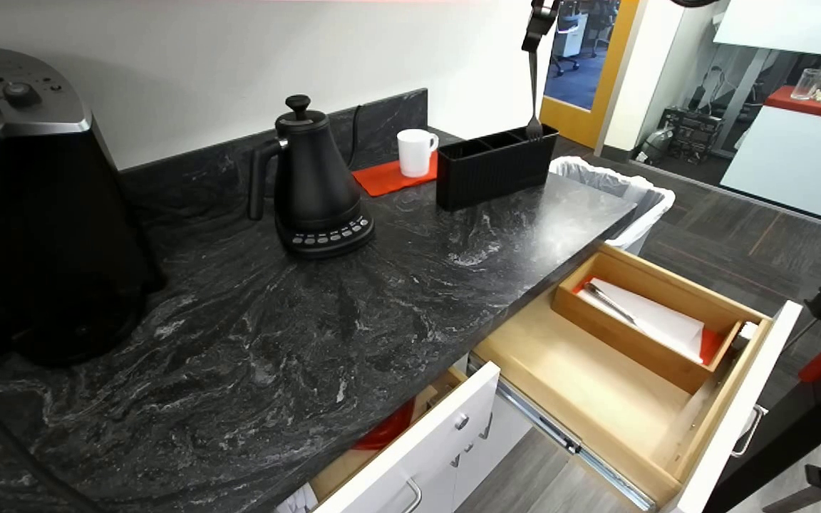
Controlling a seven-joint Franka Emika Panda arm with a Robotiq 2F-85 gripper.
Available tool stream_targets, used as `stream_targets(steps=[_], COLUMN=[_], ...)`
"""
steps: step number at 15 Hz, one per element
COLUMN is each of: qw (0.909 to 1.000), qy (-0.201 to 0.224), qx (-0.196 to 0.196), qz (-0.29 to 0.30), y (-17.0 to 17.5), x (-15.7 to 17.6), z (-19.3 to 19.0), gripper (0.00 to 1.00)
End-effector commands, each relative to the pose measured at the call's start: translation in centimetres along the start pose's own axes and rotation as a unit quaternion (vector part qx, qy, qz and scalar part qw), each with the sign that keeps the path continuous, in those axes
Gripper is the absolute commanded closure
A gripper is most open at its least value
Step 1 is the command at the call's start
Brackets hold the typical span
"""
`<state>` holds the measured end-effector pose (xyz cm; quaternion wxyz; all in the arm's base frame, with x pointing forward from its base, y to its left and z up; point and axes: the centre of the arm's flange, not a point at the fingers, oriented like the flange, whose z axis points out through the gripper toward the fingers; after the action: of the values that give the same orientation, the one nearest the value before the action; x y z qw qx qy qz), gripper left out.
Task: Take the butter knife from the cutlery holder followed by the fork
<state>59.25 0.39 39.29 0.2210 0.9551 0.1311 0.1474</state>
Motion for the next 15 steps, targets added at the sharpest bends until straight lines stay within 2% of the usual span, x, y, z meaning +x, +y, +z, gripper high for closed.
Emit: stream_targets(steps=[1,8,12,15], qw=[0.9998,0.9993,0.9993,0.9982], qy=[-0.019,-0.035,-0.034,-0.033], qx=[-0.003,0.008,0.004,-0.004], qz=[0.01,-0.008,0.011,0.05], y=[-1.5,-1.7,-2.9,-4.9], x=[-1.9,-5.7,-8.1,-10.2], z=[-0.1,-0.6,-2.6,-5.0], gripper=[0.97,0.97,0.97,0.97])
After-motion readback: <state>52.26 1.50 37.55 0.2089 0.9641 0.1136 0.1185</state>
